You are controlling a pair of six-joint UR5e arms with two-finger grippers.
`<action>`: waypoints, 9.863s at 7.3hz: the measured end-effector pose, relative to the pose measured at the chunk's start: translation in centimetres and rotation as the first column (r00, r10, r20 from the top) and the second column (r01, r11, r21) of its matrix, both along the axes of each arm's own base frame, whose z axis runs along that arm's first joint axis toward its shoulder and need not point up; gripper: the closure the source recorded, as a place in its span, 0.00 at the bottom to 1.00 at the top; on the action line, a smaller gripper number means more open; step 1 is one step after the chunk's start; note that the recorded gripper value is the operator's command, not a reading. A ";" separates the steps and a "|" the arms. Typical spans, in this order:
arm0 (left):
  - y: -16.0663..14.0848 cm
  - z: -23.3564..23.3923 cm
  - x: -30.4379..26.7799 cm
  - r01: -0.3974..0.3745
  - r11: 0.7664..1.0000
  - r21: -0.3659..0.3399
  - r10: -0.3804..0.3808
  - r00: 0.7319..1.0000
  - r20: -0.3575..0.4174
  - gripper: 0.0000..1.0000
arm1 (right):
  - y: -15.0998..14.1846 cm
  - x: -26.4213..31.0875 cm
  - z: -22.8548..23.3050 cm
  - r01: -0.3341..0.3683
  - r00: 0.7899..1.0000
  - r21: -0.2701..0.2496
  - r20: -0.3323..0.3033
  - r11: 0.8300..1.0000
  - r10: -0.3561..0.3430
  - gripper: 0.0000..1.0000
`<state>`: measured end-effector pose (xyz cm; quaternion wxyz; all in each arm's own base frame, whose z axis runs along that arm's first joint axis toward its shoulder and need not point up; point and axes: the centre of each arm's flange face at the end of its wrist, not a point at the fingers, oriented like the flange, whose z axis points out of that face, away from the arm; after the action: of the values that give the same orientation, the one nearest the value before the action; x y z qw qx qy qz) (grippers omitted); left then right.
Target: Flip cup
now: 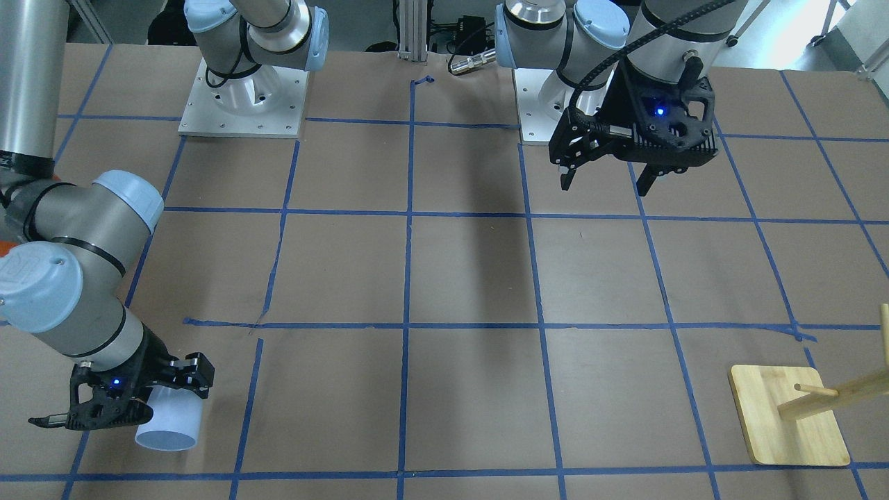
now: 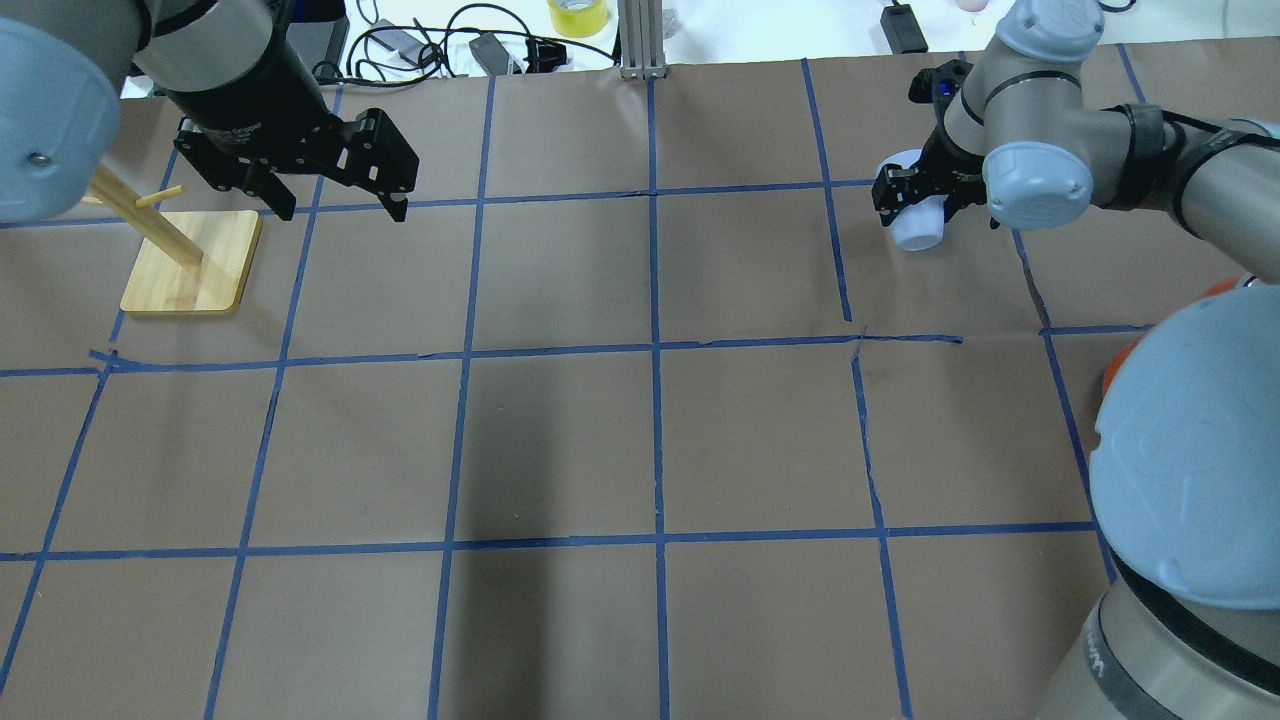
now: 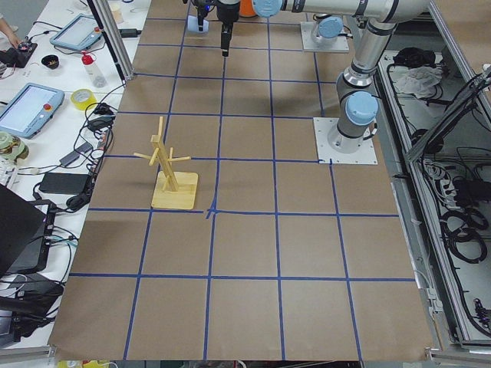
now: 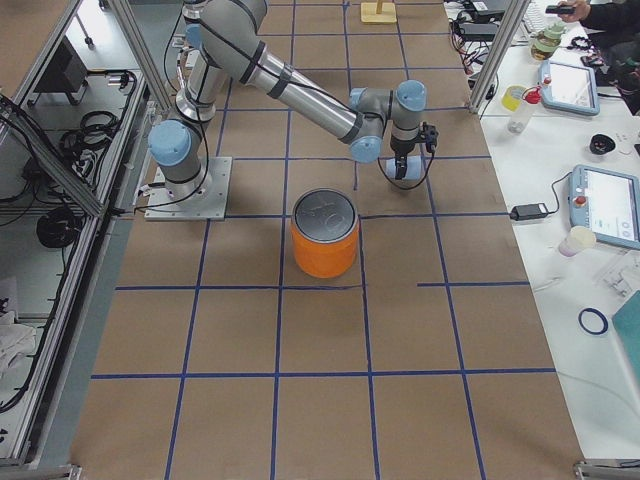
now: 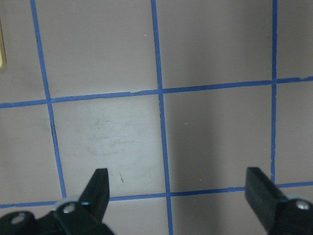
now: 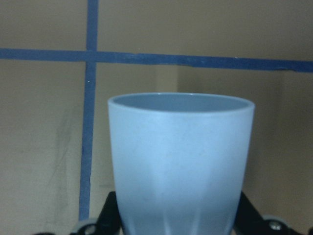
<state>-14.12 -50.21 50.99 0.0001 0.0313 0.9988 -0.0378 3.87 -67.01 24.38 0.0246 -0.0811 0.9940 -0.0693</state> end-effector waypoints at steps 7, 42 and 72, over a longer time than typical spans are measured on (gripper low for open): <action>0.1 0.1 0.1 0.000 1.000 -0.002 0.000 1.000 0.003 0.00 | 4.4 23.2 2.7 -0.661 0.750 -0.081 -0.090 0.746 0.655 0.56; -5.4 -14.0 4.3 0.031 0.999 -0.032 -0.040 0.941 -0.337 0.00 | 14.3 15.6 14.3 0.058 0.985 0.104 -0.169 0.993 -0.040 0.00; -11.5 -23.0 1.7 -0.286 0.934 0.213 0.355 0.695 -0.625 1.00 | 19.3 11.2 21.8 0.227 0.973 0.091 -0.060 0.970 -0.222 0.00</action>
<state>-12.47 -61.72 28.01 -0.3440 -0.1585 0.9255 0.0039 15.08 -47.75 46.20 -0.0040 0.0313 0.9993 -0.0209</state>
